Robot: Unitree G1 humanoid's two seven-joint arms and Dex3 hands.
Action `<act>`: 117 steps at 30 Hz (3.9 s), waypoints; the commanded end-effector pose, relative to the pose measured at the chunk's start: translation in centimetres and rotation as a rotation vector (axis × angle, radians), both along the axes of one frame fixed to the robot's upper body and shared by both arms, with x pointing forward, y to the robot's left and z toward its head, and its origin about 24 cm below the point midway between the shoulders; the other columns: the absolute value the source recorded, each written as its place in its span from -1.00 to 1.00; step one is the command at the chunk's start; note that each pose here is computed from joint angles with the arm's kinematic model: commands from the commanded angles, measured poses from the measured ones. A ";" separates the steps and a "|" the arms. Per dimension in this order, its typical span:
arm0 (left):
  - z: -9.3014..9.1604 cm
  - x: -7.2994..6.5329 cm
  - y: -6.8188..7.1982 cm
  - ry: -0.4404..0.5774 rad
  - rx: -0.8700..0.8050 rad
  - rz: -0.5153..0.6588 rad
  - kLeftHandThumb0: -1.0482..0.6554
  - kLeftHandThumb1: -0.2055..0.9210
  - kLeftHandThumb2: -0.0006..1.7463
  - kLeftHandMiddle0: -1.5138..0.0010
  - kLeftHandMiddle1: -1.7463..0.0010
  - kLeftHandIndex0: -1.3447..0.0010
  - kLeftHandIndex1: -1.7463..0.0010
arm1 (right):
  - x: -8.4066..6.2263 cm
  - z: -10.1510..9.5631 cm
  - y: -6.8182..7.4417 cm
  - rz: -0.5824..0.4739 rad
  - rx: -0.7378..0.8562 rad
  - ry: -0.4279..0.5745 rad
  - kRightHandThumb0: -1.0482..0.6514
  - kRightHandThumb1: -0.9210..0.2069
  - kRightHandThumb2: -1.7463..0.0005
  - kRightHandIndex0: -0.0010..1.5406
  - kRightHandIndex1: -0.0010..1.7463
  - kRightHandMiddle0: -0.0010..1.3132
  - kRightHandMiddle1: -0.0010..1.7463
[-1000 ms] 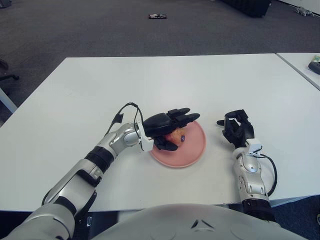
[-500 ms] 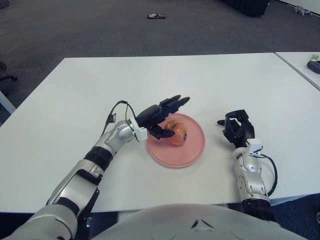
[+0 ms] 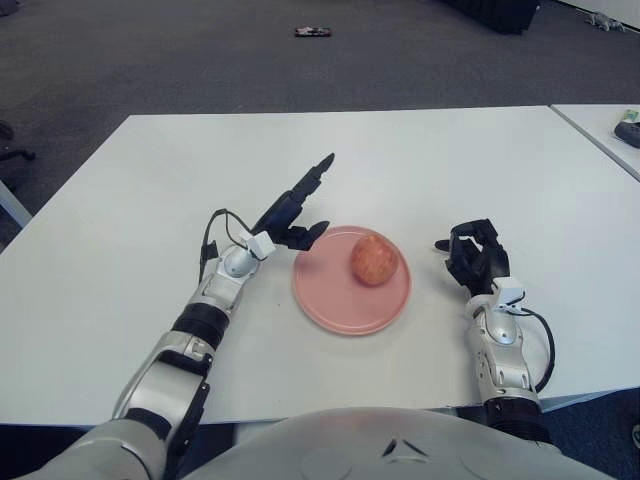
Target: Put the apple into the plate.
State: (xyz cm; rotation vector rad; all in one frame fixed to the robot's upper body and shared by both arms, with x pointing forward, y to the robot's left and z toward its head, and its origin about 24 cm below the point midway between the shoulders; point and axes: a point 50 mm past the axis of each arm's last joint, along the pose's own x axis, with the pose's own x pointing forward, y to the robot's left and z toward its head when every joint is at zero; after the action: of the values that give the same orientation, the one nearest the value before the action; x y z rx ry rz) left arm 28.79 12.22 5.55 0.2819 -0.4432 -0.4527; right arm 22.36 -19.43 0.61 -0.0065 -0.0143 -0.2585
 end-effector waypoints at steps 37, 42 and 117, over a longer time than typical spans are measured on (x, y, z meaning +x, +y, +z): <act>-7.8 -3.0 7.0 0.433 -0.853 0.836 -0.21 0.68 -0.09 0.55 -0.94 0.56 -0.99 | 0.7 0.2 0.2 0.026 0.012 -0.017 -0.19 -0.76 0.18 -0.37 0.41 -0.59 1.00; -8.1 -3.2 7.1 0.423 -0.848 0.845 0.04 0.40 0.08 0.39 -0.80 0.45 -1.00 | 0.7 0.2 0.2 0.034 0.016 -0.016 -0.19 -0.80 0.21 -0.38 0.41 -0.61 1.00; -7.2 -5.5 5.5 0.397 -0.311 0.417 0.22 -0.42 0.74 0.01 -1.00 0.13 -0.88 | 1.1 0.3 0.5 0.058 0.032 -0.027 -0.19 -0.76 0.18 -0.37 0.41 -0.59 1.00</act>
State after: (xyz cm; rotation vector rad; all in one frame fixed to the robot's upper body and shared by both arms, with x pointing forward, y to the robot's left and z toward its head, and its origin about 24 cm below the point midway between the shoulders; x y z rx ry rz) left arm 23.98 17.84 -0.73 -0.0209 -0.1042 -0.0326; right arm 23.11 -18.84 0.52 0.0161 -0.0182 -0.1956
